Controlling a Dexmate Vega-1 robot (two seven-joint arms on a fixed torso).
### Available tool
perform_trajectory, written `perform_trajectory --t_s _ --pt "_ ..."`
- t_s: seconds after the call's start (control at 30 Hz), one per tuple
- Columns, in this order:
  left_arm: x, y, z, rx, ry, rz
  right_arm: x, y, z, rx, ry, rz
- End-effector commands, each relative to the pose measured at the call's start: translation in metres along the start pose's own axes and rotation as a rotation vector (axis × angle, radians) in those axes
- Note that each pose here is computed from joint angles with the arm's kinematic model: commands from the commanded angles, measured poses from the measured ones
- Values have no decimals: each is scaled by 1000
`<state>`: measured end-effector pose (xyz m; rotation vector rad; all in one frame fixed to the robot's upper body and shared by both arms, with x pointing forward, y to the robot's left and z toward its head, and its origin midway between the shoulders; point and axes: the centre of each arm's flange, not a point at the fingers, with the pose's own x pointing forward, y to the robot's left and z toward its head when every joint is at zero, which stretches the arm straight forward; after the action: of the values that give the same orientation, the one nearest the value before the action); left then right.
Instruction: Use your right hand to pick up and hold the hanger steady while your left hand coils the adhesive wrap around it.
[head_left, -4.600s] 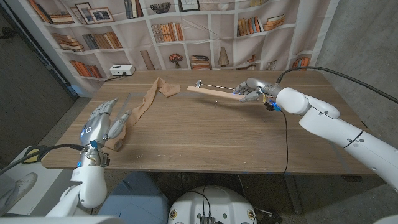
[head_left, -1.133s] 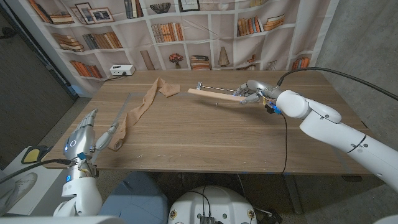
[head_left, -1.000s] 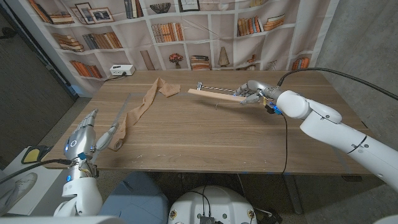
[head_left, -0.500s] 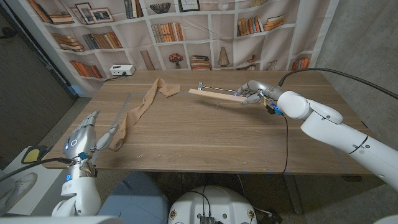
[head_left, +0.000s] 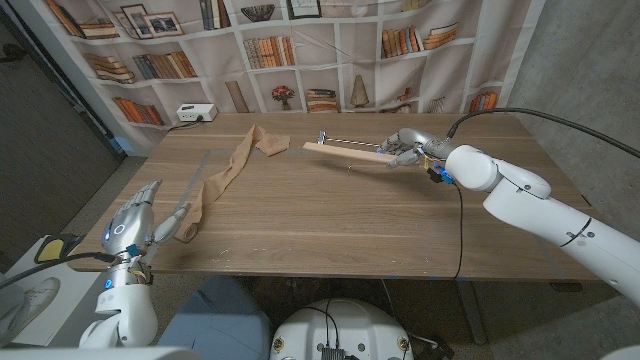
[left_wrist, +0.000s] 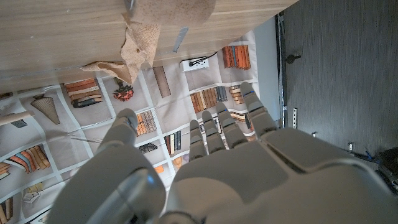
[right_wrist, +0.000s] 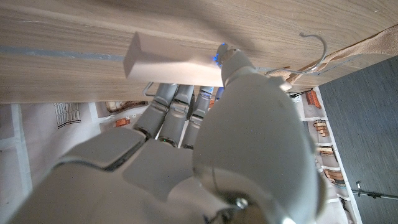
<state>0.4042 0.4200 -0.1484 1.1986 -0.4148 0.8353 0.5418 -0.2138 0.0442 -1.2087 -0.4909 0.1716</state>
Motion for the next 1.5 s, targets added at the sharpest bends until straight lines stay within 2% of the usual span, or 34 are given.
perform_trajectory --t_s 0.03,0.37,0.7,1.5 --pt "0 -9 -6 14 3 -17 -1 0 2 -11 8 0" --pt "3 -15 -11 25 -11 -37 0 2 3 -10 8 4" --pt "-1 -26 -13 27 -9 -57 -1 1 4 -18 10 7" --pt "-3 -33 -13 35 -26 -77 -3 3 7 -16 11 8"
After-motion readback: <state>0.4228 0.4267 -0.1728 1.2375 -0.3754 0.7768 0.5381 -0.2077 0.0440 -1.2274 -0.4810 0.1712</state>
